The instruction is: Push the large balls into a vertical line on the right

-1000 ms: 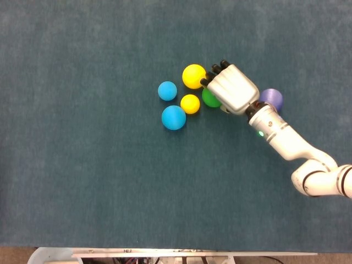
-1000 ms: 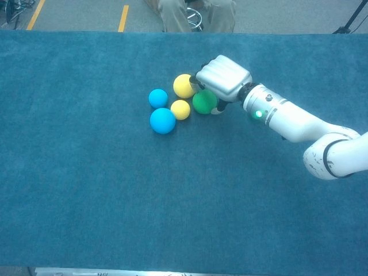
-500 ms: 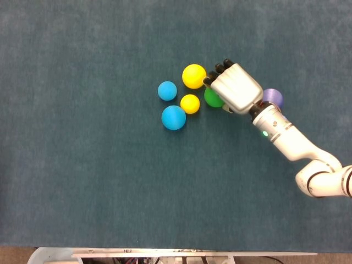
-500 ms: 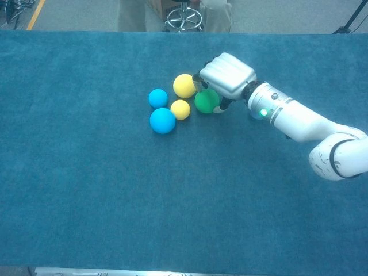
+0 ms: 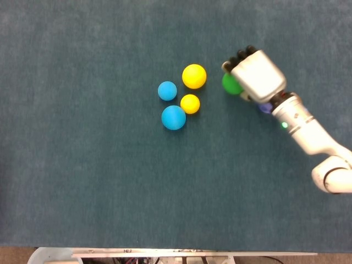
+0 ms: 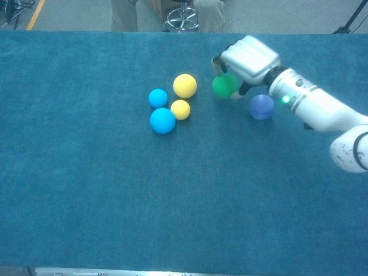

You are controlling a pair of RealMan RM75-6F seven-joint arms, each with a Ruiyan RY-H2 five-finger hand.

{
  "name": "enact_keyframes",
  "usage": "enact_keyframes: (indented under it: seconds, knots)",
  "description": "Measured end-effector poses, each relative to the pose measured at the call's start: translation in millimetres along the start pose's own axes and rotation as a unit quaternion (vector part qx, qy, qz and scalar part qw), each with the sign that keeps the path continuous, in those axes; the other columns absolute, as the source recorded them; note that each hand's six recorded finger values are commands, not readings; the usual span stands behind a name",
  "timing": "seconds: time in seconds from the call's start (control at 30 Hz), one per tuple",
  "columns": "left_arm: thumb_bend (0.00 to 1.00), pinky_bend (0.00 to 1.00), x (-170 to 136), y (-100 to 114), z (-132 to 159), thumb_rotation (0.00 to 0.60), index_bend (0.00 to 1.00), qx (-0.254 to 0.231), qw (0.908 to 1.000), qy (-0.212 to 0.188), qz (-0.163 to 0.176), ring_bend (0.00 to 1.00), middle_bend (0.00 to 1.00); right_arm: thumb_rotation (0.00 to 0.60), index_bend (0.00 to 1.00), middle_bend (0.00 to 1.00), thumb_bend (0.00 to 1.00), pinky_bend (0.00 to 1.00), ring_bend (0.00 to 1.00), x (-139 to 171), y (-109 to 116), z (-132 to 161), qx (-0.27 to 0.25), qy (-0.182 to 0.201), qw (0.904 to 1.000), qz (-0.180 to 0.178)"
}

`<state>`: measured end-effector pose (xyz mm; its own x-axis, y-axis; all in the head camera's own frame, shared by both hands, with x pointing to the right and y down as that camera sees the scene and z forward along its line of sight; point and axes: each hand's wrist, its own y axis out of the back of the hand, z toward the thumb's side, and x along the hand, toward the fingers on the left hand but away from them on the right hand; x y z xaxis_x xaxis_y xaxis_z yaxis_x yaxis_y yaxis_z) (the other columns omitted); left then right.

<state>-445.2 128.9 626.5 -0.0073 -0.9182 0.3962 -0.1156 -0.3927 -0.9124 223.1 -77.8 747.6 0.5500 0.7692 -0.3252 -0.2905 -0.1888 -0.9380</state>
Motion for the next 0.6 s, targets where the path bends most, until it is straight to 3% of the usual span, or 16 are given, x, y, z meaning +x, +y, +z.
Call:
enact_keyframes:
  seconds: [0.6]
  knots:
    - [0.40, 0.31, 7, -6, 6, 0.600, 0.32, 0.003, 0.9999, -0.005, -0.014, 0.24, 0.17, 0.600, 0.55, 0.55, 0.10, 0.36, 0.36, 14, -20, -54, 0.022, -0.066, 0.9962, 0.053]
